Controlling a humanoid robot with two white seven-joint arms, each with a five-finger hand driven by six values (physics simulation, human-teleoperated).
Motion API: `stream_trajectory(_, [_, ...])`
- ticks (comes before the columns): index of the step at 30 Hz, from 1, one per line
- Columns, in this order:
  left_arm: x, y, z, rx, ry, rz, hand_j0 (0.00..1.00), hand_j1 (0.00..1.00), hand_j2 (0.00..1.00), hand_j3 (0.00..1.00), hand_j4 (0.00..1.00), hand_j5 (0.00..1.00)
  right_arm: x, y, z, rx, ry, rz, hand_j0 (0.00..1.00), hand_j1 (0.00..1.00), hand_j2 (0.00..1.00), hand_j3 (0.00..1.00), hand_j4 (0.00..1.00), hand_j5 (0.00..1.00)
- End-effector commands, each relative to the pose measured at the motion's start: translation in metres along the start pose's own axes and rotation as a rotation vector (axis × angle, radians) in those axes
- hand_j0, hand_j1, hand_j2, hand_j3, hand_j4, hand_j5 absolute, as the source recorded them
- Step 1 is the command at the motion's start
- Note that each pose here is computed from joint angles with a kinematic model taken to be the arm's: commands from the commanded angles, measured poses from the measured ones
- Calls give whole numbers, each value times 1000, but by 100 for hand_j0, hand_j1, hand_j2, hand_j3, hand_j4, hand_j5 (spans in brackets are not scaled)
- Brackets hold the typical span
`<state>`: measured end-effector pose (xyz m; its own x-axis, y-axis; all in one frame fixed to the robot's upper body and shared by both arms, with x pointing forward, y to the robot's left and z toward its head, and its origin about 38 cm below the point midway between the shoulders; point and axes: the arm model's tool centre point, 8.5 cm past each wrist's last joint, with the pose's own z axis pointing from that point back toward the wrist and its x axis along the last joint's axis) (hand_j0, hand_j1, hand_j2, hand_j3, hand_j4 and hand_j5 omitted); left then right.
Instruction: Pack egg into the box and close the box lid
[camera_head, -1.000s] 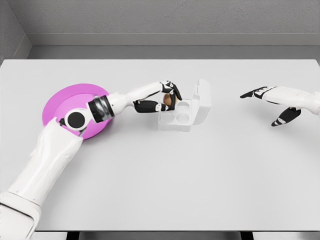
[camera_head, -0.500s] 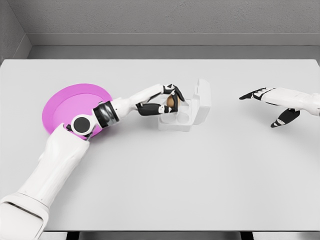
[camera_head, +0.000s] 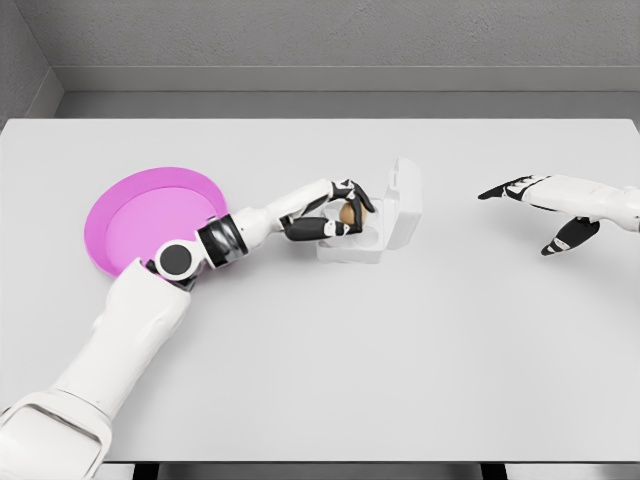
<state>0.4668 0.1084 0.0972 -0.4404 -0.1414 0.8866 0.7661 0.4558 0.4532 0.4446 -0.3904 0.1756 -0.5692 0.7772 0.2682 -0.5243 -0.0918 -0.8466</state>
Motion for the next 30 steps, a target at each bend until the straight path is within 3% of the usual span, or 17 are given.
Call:
stream_trajectory(1, [1, 1, -1, 6, -6, 6, 26, 26, 26, 26, 26, 26, -1, 0, 1, -4, 1, -6, 100, 100, 100, 100, 100, 100])
stream_trajectory(8, [17, -12, -10, -7, -88, -13, 25, 25, 25, 25, 25, 25, 0, -1, 1, -4, 0, -5, 100, 100, 100, 100, 100, 100])
stream_trajectory(11, [16, -12, -8, -8, -84, -14, 25, 25, 25, 25, 25, 25, 0, -1, 1, -4, 0, -5, 100, 100, 100, 100, 100, 100])
stream_trajectory(20, [0, 14, 28, 20, 0, -44, 25, 25, 25, 25, 25, 25, 0, -1, 1, -4, 0, -5, 100, 100, 100, 100, 100, 100])
stream_trajectory(30, [-4, 11, 29, 16, 11, -38, 25, 25, 25, 25, 25, 25, 0, 0, 0, -2, -2, -4, 100, 100, 100, 100, 100, 100])
